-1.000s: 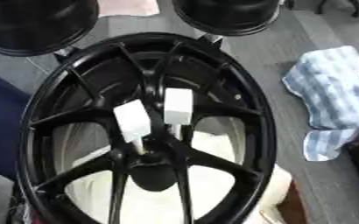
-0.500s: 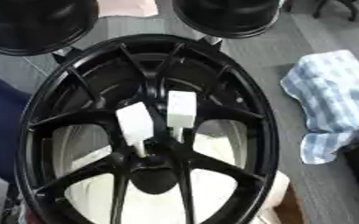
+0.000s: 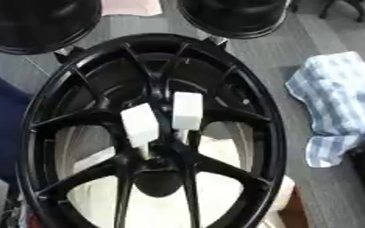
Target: Pull the pin out of the wheel hub.
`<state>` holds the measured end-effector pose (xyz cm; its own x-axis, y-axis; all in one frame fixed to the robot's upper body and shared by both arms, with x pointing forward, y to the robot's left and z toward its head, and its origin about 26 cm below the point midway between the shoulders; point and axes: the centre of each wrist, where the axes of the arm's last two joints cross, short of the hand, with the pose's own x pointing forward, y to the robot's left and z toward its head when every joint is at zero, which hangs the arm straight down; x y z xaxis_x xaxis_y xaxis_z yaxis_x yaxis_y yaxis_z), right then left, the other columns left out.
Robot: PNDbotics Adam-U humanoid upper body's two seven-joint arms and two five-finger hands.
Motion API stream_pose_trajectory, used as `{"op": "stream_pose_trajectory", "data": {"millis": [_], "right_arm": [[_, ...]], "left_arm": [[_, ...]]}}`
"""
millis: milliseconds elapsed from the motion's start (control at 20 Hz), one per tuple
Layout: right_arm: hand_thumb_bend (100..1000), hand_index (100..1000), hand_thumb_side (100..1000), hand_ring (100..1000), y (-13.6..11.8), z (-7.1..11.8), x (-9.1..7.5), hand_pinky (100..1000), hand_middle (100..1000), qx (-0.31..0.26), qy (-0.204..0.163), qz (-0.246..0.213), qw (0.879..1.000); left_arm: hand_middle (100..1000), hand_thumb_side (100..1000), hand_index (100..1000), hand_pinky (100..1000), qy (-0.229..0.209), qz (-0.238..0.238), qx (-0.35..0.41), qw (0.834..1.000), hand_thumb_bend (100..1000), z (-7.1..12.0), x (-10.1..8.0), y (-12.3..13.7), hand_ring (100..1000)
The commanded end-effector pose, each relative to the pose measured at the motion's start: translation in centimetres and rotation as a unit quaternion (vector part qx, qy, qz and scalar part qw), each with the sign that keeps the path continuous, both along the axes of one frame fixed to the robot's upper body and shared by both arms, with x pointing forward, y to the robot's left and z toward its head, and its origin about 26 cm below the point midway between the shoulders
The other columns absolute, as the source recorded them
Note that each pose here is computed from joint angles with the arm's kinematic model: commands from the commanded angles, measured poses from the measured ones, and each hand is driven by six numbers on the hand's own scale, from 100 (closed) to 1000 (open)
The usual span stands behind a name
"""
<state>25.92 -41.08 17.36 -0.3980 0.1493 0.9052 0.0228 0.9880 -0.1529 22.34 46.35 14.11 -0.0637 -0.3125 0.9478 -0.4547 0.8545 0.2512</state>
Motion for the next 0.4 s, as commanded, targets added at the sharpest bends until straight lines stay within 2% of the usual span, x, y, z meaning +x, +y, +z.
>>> {"op": "stream_pose_trajectory", "data": {"millis": [50, 200, 300, 350, 400], "right_arm": [[112, 562, 419, 703, 0.0, 1.4, -0.2, 858, 647, -0.017, -0.018, 0.006, 1.0], [112, 562, 419, 703, 0.0, 1.5, -0.2, 858, 647, -0.016, -0.02, 0.007, 1.0], [111, 563, 419, 703, 0.1, 1.5, -0.2, 858, 647, -0.014, -0.021, 0.008, 1.0], [109, 563, 420, 703, 0.1, 1.5, -0.2, 858, 647, -0.013, -0.021, 0.008, 1.0], [110, 563, 418, 703, 0.1, 1.5, -0.1, 858, 647, -0.012, -0.022, 0.008, 1.0]], "left_arm": [[517, 815, 752, 863, -0.04, -0.029, -0.005, 0.999, 100, 2.0, -0.2, -1.9, 655], [501, 818, 741, 854, -0.066, -0.061, -0.024, 0.996, 100, 2.4, -0.7, -4.4, 636], [498, 831, 739, 852, -0.075, -0.081, -0.038, 0.993, 100, 1.6, -0.7, -5.4, 632], [495, 680, 738, 851, -0.077, -0.091, -0.048, 0.992, 100, 1.0, -0.7, -5.9, 631], [496, 854, 738, 851, -0.08, -0.103, -0.061, 0.99, 100, 0.4, -0.6, -6.5, 630]]}}
